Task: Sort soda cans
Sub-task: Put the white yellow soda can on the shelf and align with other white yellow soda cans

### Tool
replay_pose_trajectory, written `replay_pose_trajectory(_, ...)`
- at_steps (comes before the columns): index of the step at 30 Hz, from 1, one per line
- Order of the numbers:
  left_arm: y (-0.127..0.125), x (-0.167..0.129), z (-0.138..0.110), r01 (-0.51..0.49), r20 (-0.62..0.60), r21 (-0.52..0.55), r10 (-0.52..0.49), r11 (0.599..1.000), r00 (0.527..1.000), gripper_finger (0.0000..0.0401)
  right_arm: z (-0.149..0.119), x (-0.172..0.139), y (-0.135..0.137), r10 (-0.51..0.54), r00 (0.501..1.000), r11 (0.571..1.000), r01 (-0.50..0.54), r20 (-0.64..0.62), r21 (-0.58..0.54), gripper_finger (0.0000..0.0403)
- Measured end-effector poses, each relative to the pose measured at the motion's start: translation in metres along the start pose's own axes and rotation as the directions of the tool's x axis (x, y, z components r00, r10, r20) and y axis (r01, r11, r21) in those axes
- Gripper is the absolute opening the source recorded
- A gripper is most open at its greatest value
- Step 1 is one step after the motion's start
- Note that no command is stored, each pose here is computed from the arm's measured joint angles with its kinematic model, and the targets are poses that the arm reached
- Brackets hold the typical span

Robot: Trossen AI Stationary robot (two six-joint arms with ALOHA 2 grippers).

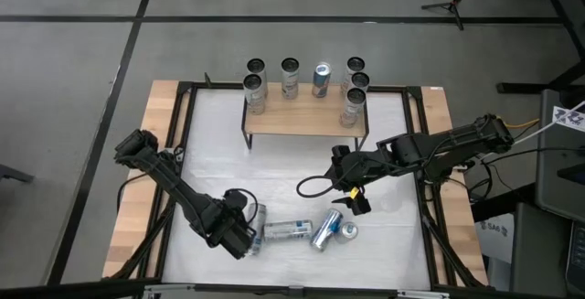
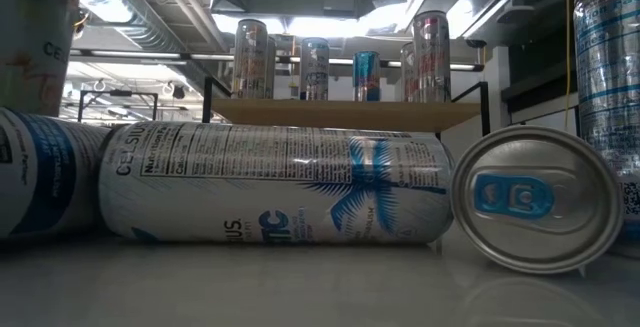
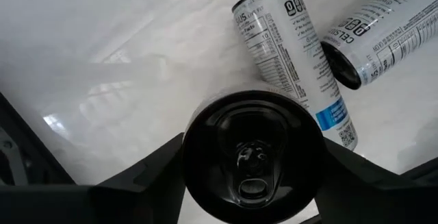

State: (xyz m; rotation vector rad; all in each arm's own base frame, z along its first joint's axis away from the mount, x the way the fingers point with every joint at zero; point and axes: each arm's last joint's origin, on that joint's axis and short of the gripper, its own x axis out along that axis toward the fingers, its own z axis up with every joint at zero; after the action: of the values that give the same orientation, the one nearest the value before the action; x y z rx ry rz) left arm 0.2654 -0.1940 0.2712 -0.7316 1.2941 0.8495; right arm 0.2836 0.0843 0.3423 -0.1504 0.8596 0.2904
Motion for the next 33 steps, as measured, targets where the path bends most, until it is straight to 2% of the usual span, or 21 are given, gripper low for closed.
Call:
replay_pose_trajectory(16,-0.001,0.006,0.042,-0.029,0.033,0.167,0.024,0.985,0.999,0.0238,0.0,0.0,0.0,0.0,1.0,1.0,0.0,0.0,0.0,0.0344)
replay_pose_trajectory(33,0.004,0.014,0.093,-0.099,0.122,0.345,0.06,0.933,0.991,0.0239,0.0,0.0,0.0,0.0,1.0,1.0,0.0,-0.001,0.0,0.0344)
